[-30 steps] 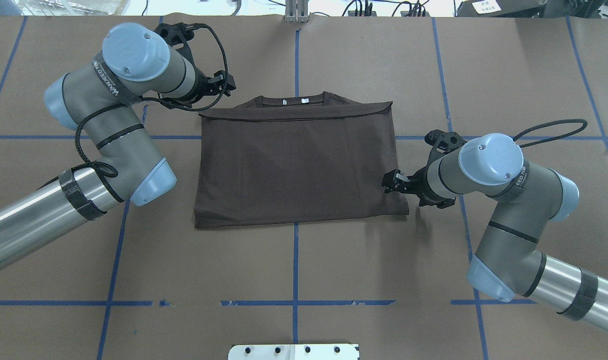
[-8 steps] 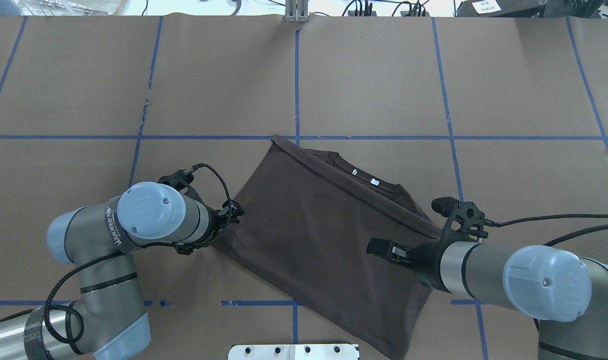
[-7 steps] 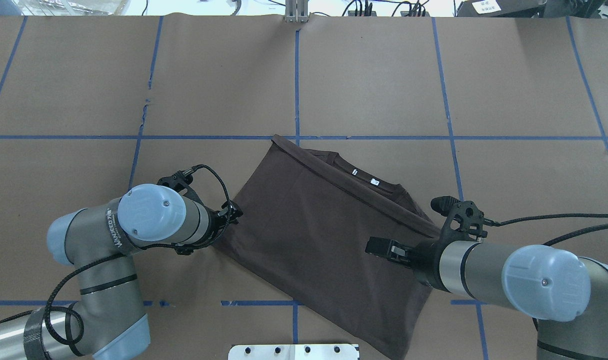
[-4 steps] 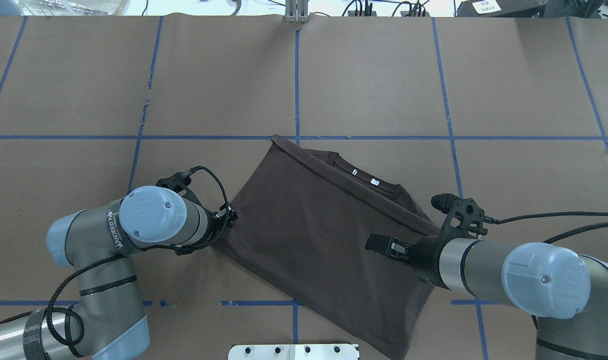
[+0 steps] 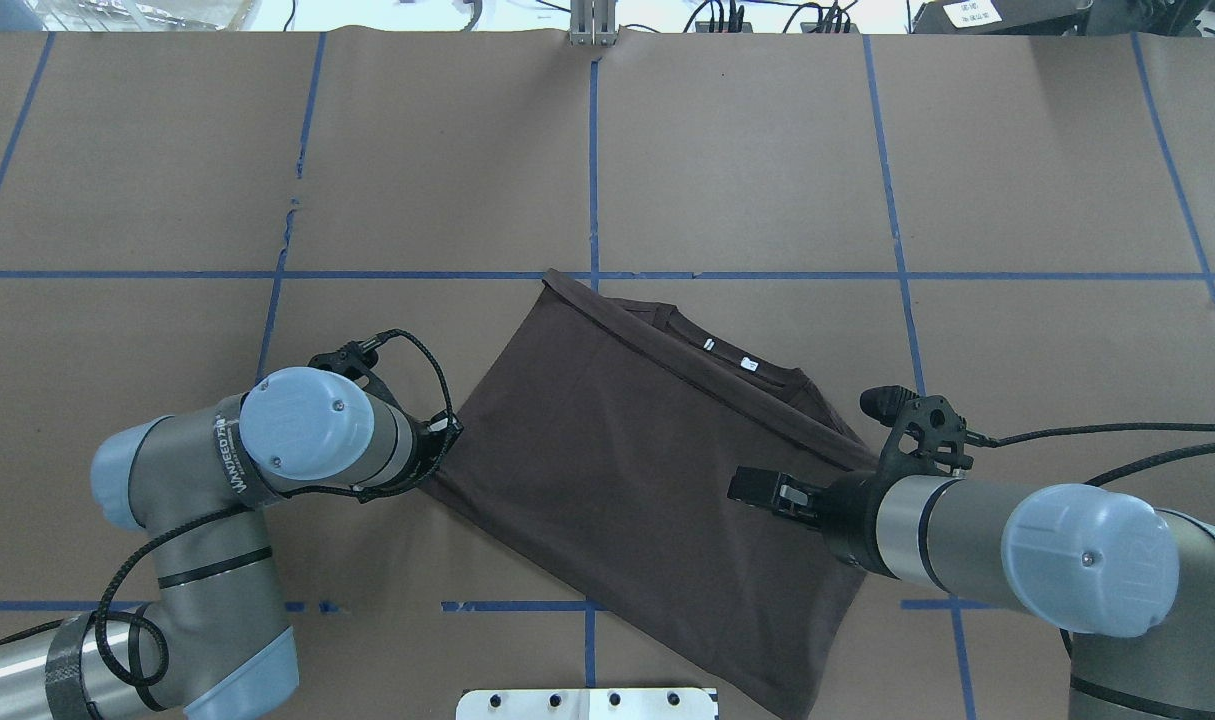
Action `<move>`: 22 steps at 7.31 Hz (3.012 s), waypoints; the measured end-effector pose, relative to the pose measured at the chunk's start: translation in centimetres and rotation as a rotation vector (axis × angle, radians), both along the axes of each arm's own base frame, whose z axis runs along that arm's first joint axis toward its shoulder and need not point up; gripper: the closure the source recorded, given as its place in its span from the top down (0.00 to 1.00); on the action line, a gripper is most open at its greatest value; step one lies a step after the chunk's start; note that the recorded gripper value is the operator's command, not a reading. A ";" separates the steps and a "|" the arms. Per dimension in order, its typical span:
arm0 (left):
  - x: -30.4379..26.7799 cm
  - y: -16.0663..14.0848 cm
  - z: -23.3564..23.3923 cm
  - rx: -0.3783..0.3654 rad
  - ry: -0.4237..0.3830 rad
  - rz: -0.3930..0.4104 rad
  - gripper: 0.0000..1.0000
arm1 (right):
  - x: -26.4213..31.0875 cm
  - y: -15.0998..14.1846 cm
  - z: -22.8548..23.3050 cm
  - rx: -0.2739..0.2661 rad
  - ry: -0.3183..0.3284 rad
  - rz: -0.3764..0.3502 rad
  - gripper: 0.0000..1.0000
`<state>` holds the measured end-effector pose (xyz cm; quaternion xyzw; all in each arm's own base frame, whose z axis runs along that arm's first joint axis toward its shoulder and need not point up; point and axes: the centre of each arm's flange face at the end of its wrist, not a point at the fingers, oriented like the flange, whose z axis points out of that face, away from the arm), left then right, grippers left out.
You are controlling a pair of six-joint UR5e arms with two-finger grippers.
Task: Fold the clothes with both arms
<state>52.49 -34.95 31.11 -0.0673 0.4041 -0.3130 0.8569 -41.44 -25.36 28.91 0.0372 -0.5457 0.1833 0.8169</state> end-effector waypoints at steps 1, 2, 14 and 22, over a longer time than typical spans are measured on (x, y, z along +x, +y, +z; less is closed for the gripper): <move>-0.4 -0.5 -0.1 0.000 -0.007 -0.007 0.00 | 0.0 0.0 0.0 -0.001 0.001 0.000 1.00; -1.0 -1.6 -0.1 0.002 -0.011 -0.023 0.00 | 0.0 0.0 0.1 -0.001 0.002 0.000 1.00; 3.0 -30.7 -5.0 0.395 -0.063 -0.141 0.60 | -0.4 -0.5 1.1 -0.005 0.026 0.018 1.00; -2.8 -31.3 -6.0 0.563 -0.030 0.101 1.00 | -3.4 -1.7 1.1 -0.010 0.216 -0.021 1.00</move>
